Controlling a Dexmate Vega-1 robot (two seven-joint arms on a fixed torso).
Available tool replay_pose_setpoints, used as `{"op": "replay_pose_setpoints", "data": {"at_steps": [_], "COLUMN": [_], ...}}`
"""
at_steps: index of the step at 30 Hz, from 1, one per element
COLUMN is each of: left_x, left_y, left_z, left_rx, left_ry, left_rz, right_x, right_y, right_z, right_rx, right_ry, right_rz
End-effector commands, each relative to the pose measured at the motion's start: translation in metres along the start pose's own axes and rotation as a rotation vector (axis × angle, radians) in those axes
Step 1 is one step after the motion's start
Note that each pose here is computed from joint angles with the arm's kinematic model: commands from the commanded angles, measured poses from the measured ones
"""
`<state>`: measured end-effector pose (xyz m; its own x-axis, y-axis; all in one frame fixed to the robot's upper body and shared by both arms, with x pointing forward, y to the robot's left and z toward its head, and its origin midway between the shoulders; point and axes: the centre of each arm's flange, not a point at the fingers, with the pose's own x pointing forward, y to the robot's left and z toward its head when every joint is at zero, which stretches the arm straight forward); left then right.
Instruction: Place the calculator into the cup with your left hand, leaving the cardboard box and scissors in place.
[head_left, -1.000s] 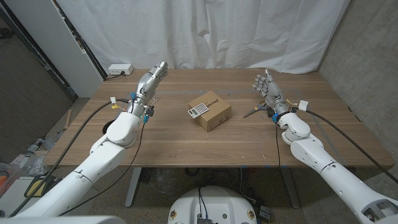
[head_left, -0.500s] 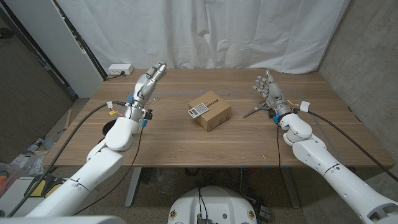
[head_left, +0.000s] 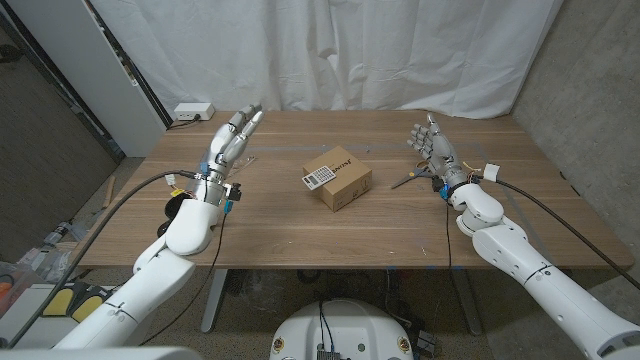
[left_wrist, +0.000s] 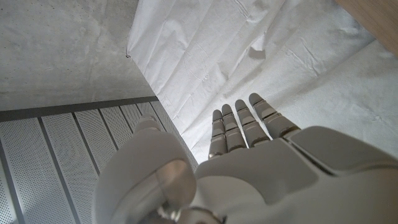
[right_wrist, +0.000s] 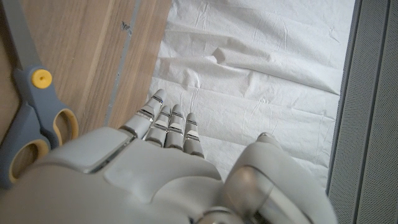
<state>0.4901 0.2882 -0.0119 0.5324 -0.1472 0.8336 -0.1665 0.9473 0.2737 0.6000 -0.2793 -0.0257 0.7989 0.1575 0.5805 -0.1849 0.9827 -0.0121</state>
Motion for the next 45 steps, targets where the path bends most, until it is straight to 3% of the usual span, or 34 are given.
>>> {"op": "replay_pose_setpoints", "data": {"at_steps": [1, 24, 35, 45], "left_x": [-0.018, -0.049, -0.063, -0.066], "left_y": [0.002, -0.013, -0.018, -0.026], "left_z": [-0.001, 0.008, 0.016, 0.020], "left_rx": [0.066, 0.169, 0.339, 0.478], "left_ry": [-0.002, 0.032, 0.028, 0.012], "left_rz": [0.018, -0.028, 0.039, 0.046], "right_x": [0.000, -0.001, -0.005, -0.009], "right_y": [0.004, 0.005, 0.003, 0.003], "right_z": [-0.003, -0.001, -0.001, -0.003], "right_rx": [0.006, 0.024, 0.034, 0.052], "right_ry": [0.008, -0.019, -0.031, -0.036], "right_rz": [0.000, -0.018, -0.033, -0.047]}}
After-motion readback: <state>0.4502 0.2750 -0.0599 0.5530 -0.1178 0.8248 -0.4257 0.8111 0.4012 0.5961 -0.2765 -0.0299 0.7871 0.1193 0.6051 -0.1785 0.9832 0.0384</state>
